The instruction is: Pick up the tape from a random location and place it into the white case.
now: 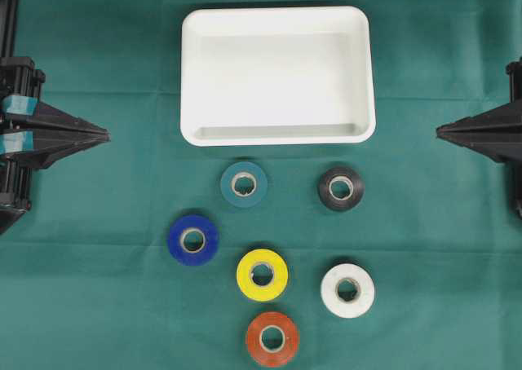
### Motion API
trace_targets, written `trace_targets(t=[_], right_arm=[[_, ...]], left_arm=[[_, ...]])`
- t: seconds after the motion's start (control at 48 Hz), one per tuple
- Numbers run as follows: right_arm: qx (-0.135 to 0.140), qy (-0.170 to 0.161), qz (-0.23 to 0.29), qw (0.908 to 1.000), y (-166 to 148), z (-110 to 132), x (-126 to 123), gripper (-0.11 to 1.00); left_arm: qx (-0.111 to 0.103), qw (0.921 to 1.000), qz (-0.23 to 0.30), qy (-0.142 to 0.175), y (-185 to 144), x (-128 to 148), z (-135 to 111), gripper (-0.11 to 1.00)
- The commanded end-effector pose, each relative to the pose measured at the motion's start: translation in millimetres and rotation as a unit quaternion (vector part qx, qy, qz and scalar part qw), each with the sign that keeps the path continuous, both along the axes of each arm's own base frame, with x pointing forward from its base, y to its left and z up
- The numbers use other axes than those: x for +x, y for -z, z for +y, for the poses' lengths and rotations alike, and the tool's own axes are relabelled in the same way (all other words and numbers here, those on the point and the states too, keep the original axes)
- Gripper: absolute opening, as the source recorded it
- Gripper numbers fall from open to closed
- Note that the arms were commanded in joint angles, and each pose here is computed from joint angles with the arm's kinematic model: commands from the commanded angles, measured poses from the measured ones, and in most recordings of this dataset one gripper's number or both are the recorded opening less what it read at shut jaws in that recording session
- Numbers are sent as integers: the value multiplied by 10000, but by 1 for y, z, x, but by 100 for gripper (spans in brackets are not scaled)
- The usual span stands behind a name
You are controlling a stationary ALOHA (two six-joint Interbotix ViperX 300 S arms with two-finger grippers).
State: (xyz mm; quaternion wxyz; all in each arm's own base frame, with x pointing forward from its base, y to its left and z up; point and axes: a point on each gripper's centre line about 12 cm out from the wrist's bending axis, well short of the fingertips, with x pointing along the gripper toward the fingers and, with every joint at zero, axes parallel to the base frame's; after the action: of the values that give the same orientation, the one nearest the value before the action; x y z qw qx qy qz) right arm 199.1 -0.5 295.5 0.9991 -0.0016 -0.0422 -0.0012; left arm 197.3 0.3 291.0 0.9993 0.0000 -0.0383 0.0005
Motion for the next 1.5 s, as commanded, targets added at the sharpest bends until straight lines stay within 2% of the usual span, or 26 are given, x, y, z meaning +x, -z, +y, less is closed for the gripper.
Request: trace_targets(t=[0.0, 0.646, 0.729, 0.834, 0.875, 0.938, 1.021, 1.063, 1.125, 1.167, 1.209, 1.479], right_arm=[[30, 25, -54, 10000, -5, -1, 2, 0], [9, 23, 376, 9993, -2, -1, 3, 0], [17, 15, 368, 9993, -3, -1, 3, 0], [25, 24, 360, 9993, -3, -1, 3, 2], [25, 24, 345, 9994, -5, -1, 3, 8], [47, 24, 353, 9994, -5, -1, 3, 23], [48, 39, 368, 9993, -4, -2, 4, 50], [41, 46, 383, 9992, -3, -2, 4, 62], [42, 84, 391, 9992, -3, -3, 5, 79], [44, 107, 406, 9991, -3, -4, 5, 87], [44, 123, 406, 9991, -3, -5, 5, 91], [52, 138, 398, 9991, -4, -6, 5, 92]], left_arm=[[31, 10000, -69, 3, -13, 3, 0, 1], [0, 9999, 115, 5, -11, 4, 0, 2], [15, 9999, 115, 4, -11, 4, 0, 13], [31, 9999, 115, 5, -11, 4, 0, 40], [23, 9999, 115, 4, -11, 4, 0, 54], [31, 9999, 130, 5, -11, 5, 0, 73], [8, 9999, 153, 5, -10, 5, 0, 93], [8, 9999, 161, 5, -9, 6, 0, 98], [8, 9999, 153, 7, -10, 5, 0, 98], [8, 9999, 153, 7, -10, 5, 0, 98], [8, 9999, 153, 7, -10, 5, 0, 98], [0, 9998, 207, 7, -8, 6, 0, 98]])
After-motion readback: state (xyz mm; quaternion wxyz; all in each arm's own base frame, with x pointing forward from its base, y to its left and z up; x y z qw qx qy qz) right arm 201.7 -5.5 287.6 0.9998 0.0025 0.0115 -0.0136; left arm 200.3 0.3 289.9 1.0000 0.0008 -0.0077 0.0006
